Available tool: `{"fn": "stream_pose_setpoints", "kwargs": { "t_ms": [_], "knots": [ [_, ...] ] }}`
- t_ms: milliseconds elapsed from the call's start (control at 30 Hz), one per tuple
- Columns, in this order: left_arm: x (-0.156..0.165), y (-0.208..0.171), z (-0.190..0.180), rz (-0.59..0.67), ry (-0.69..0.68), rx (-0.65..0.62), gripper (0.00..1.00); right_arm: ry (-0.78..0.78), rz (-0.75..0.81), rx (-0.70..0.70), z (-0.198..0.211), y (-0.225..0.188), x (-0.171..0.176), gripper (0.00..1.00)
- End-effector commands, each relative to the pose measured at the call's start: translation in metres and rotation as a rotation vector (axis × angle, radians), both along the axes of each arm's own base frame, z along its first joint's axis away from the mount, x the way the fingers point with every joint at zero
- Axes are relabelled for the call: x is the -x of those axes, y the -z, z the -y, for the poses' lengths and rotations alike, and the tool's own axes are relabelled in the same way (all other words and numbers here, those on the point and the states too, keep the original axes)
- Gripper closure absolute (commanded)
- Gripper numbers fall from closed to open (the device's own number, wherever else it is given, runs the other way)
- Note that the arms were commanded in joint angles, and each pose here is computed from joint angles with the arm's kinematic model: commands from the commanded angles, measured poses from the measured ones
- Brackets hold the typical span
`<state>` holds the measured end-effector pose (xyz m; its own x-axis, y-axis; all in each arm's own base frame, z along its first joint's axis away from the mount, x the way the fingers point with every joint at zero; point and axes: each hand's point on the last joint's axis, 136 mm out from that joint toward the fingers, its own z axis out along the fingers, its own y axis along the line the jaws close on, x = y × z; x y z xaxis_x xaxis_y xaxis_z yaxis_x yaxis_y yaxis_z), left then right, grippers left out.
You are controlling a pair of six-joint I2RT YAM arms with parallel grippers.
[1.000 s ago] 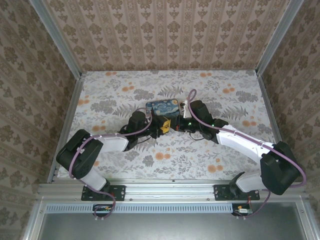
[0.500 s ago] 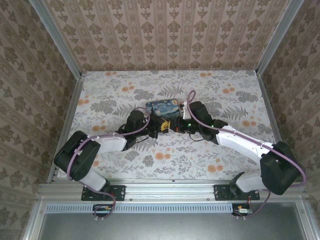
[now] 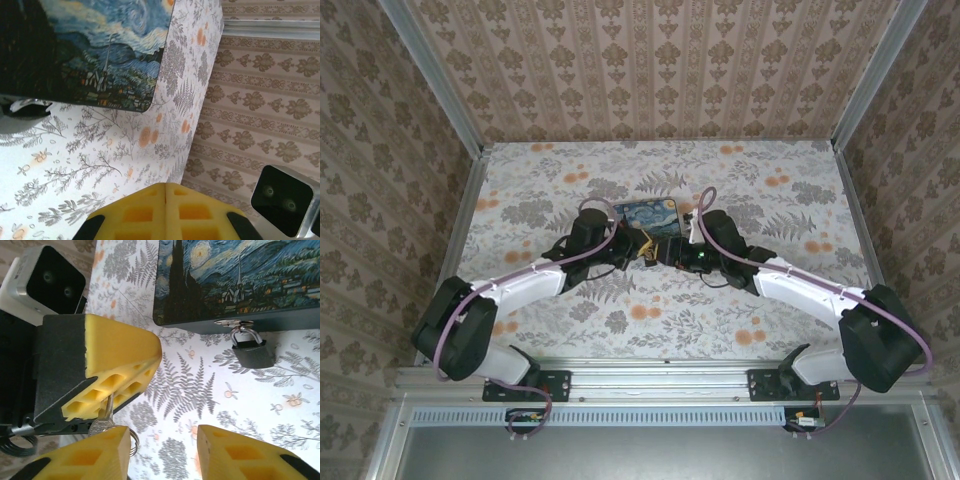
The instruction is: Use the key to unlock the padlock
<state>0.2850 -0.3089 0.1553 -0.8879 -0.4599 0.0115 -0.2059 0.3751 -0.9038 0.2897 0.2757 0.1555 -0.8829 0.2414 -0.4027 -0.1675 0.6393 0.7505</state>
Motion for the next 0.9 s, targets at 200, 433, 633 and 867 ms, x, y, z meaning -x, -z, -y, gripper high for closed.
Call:
{"fn": "stream_pose_setpoints", "kwargs": {
  "t_ms": [200,433,633,867],
  "knots": [
    [-0.010,-0.013,-0.003,0.144,0.018,-0.060,1.00,-0.007,-0.006,-0.191,-0.021,-0.021,0.002,0.52],
    [-0.011,-0.016,-0.002,0.153,0.010,-0.046,1.00,-0.024,-0.034,-0.196,-0.033,-0.011,0.000,0.54],
    [-0.013,-0.020,-0.001,0.158,0.006,-0.038,1.00,-0.040,-0.042,-0.190,-0.037,-0.007,0.002,0.61],
    [-0.015,-0.021,-0.001,0.165,-0.005,-0.018,1.00,-0.046,-0.055,-0.239,-0.043,-0.008,0.001,0.63]
  ]
}}
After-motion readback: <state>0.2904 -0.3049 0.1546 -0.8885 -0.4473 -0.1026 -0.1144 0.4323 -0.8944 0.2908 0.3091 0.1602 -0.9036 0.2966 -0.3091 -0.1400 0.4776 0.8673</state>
